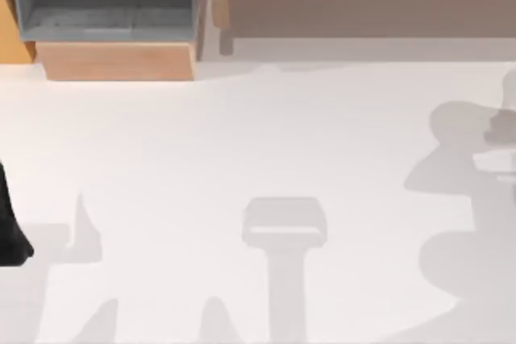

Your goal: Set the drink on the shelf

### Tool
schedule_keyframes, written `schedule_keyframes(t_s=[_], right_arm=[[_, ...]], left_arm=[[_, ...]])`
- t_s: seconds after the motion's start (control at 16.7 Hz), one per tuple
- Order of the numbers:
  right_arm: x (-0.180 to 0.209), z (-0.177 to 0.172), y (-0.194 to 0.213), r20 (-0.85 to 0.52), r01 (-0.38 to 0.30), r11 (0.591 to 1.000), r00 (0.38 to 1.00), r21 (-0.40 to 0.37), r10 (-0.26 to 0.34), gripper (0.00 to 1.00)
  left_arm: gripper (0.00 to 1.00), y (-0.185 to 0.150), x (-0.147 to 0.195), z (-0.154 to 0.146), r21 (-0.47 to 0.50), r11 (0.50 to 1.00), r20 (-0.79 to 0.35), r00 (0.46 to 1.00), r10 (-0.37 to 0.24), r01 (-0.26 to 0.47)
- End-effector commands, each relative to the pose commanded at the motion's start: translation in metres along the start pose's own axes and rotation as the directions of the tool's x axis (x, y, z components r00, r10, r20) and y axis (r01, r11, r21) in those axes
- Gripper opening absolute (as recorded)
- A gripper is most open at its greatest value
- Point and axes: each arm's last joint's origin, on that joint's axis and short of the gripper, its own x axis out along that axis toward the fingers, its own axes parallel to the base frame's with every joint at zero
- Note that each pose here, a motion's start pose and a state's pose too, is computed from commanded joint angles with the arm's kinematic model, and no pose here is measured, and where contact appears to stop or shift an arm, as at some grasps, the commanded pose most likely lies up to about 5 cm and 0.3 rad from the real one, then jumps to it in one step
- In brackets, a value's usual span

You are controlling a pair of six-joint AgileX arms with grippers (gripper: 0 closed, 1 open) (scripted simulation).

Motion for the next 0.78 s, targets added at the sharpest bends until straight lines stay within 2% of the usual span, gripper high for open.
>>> schedule_keyframes(t_s=[0.78], right_arm=[[-0.0010,0.0074,-0.0005,-0.001,0.001,1.000,1.000,0.002,-0.001,0.00]], left_arm=[[1.00,0.0000,0.0000,0.0000,0.000,1.000,0.000,1.000,0.000,0.000]])
